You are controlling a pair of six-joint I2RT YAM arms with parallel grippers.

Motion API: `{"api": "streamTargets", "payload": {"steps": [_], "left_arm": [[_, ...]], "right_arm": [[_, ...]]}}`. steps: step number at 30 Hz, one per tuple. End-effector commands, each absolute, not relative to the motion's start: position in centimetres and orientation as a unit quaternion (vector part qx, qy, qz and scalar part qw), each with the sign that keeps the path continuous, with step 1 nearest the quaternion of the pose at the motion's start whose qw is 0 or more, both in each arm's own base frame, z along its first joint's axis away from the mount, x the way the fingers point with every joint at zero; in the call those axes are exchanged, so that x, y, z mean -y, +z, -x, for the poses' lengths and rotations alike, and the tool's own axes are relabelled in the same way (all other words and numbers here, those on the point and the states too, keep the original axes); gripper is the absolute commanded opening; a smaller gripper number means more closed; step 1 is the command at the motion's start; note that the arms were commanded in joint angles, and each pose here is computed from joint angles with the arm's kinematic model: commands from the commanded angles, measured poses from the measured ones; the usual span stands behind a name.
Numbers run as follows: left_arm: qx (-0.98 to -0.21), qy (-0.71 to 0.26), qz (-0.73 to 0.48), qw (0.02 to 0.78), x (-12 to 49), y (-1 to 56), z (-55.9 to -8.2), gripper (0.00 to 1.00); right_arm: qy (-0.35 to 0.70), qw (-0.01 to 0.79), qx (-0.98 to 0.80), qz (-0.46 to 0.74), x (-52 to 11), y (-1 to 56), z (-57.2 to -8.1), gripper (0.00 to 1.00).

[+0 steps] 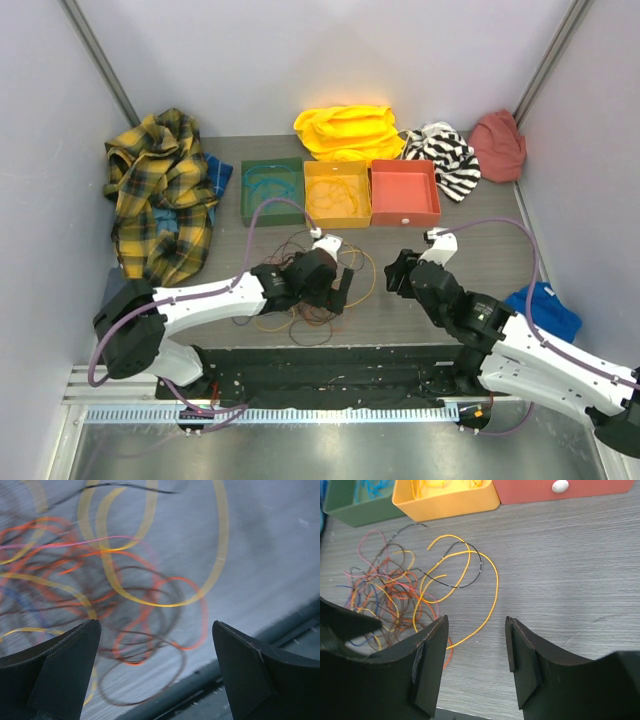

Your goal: Untangle the cables

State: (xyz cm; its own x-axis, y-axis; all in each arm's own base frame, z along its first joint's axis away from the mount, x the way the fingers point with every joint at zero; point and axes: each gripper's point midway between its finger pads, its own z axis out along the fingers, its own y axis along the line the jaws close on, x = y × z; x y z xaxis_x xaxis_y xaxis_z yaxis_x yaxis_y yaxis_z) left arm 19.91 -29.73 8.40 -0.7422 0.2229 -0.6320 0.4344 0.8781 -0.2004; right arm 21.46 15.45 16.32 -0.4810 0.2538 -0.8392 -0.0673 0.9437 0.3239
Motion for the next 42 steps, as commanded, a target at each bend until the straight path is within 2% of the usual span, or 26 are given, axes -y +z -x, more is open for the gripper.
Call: {"api": "streamTargets", "payload": {"steps": [1,5,12,23,24,27,28,29,30,34,38,42], "left_arm": [[-0.865,-0.255,-0.263,0.344,36.2,12.4,-18.7,0.97],[-0.859,-0.214,-0.334,0.325,37.6,10.2,-17.1,0.96],[-0.857,-0.176,-0.376,0.305,39.1,6.8,-17.7,0.90],[-0.866,-0.165,-0.368,0.296,40.6,4.3,-20.2,0.77],[-0.869,-0.167,-0.363,0.293,40.5,4.2,-20.4,0.74],[-0.872,-0.173,-0.358,0.285,40.5,4.2,-20.3,0.56],[-0.873,-0.175,-0.358,0.282,40.5,4.2,-20.2,0.44],[-0.873,-0.177,-0.356,0.282,40.4,4.4,-20.1,0.37],[-0.875,-0.176,-0.354,0.280,40.2,4.3,-20.0,0.26],[-0.874,-0.180,-0.355,0.279,39.8,5.1,-19.6,0.01],[-0.873,-0.175,-0.348,0.293,38.9,6.9,-19.8,0.00],[-0.857,-0.183,-0.321,0.360,37.9,14.0,-20.9,0.00]], "right_arm": [[0.199,0.535,-0.815,-0.103,-15.3,19.1,-22.0,0.57],[0.203,0.537,-0.811,-0.113,-14.5,19.4,-21.5,0.57],[0.211,0.535,-0.809,-0.123,-13.6,19.3,-20.7,0.56],[0.219,0.542,-0.801,-0.126,-13.2,20.3,-20.5,0.56],[0.218,0.542,-0.802,-0.123,-13.2,20.2,-20.4,0.56],[0.211,0.544,-0.803,-0.123,-13.0,19.9,-20.5,0.55],[0.209,0.545,-0.802,-0.124,-12.9,19.9,-20.5,0.55],[0.210,0.546,-0.801,-0.125,-12.9,20.0,-20.6,0.55],[0.209,0.547,-0.801,-0.123,-12.9,20.0,-20.6,0.55],[0.208,0.548,-0.801,-0.121,-13.1,20.2,-20.7,0.55],[0.214,0.550,-0.798,-0.121,-13.3,20.8,-20.7,0.54],[0.223,0.555,-0.792,-0.124,-13.0,21.6,-20.6,0.53]]}}
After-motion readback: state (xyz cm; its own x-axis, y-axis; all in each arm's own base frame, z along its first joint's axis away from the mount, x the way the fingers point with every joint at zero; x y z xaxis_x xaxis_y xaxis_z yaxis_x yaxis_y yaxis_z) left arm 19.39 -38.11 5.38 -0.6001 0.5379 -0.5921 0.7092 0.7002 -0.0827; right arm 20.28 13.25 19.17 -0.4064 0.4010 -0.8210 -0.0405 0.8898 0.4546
